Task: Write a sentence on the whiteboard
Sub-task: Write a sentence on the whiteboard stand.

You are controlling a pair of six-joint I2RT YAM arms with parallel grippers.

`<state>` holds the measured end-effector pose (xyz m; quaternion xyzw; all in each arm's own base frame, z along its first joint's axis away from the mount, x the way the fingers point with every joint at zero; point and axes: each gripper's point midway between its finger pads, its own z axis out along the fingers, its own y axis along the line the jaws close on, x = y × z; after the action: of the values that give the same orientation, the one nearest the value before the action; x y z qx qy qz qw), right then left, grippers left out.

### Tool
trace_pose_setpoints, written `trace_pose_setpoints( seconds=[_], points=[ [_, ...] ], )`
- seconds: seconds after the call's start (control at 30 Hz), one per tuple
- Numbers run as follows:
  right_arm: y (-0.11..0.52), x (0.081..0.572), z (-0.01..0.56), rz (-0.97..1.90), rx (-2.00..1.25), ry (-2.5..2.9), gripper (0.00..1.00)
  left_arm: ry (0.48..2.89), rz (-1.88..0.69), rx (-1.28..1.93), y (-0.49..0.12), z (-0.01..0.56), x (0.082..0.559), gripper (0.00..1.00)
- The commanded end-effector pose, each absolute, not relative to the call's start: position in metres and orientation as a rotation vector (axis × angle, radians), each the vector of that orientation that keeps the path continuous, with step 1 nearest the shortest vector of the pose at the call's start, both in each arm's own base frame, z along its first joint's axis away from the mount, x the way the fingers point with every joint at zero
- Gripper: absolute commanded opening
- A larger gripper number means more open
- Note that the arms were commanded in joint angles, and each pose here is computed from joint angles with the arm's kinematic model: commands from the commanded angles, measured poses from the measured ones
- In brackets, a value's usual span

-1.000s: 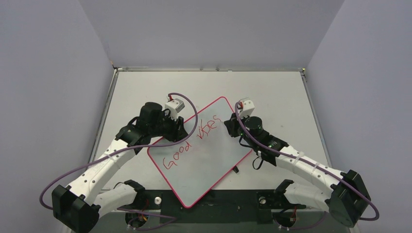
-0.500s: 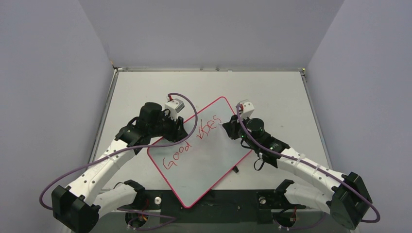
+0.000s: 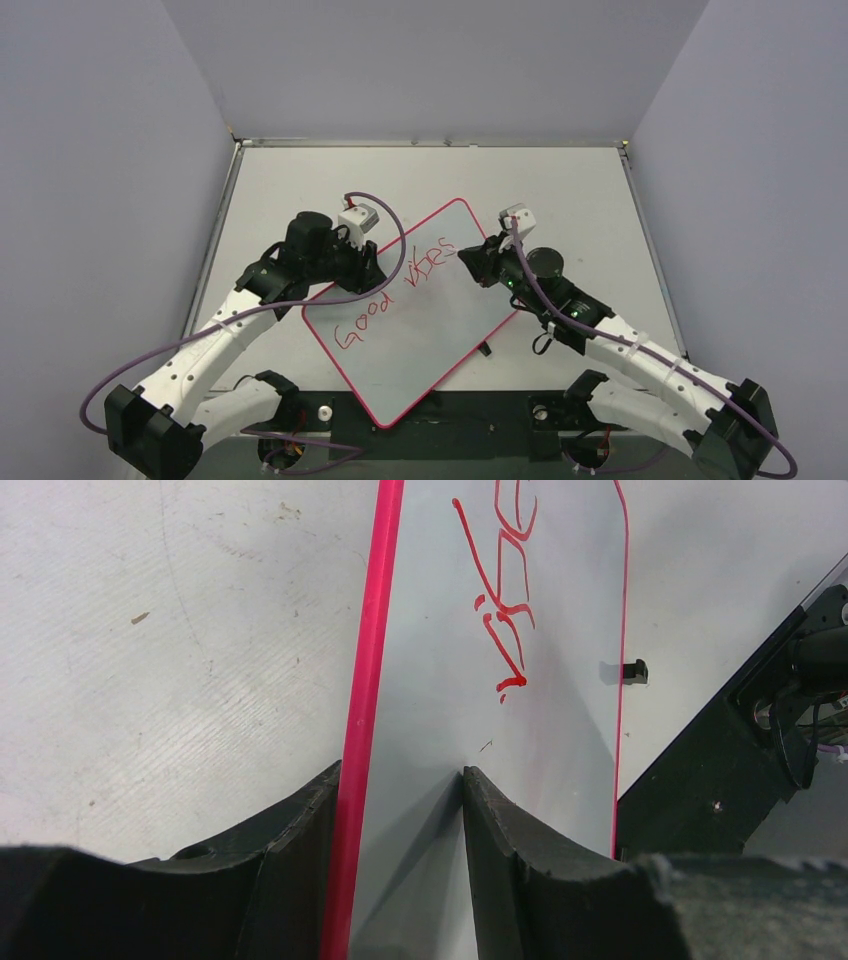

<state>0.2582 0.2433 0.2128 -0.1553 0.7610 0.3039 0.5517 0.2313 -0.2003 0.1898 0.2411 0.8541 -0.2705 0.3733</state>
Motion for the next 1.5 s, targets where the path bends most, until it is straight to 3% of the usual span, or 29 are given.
trace_pose_setpoints(
  seconds=[0.0,0.37,1.1,1.47],
  points=[
    [0.239,0.25,0.267,0.779,-0.321,1.671,0.0,2.051,-0.627,0.62,-0.196,0.217,0.248,0.0],
    [0.25,0.22,0.28,0.802,-0.374,1.637,0.0,2.022,-0.673,0.624,-0.201,0.225,0.244,0.0],
    [0.367,0.084,0.247,0.902,-0.767,1.59,0.0,2.006,-0.683,0.601,-0.2,0.231,0.243,0.0],
    [0.401,0.048,0.231,0.895,-0.859,1.576,0.0,2.012,-0.679,0.601,-0.199,0.229,0.243,0.0]
  ],
)
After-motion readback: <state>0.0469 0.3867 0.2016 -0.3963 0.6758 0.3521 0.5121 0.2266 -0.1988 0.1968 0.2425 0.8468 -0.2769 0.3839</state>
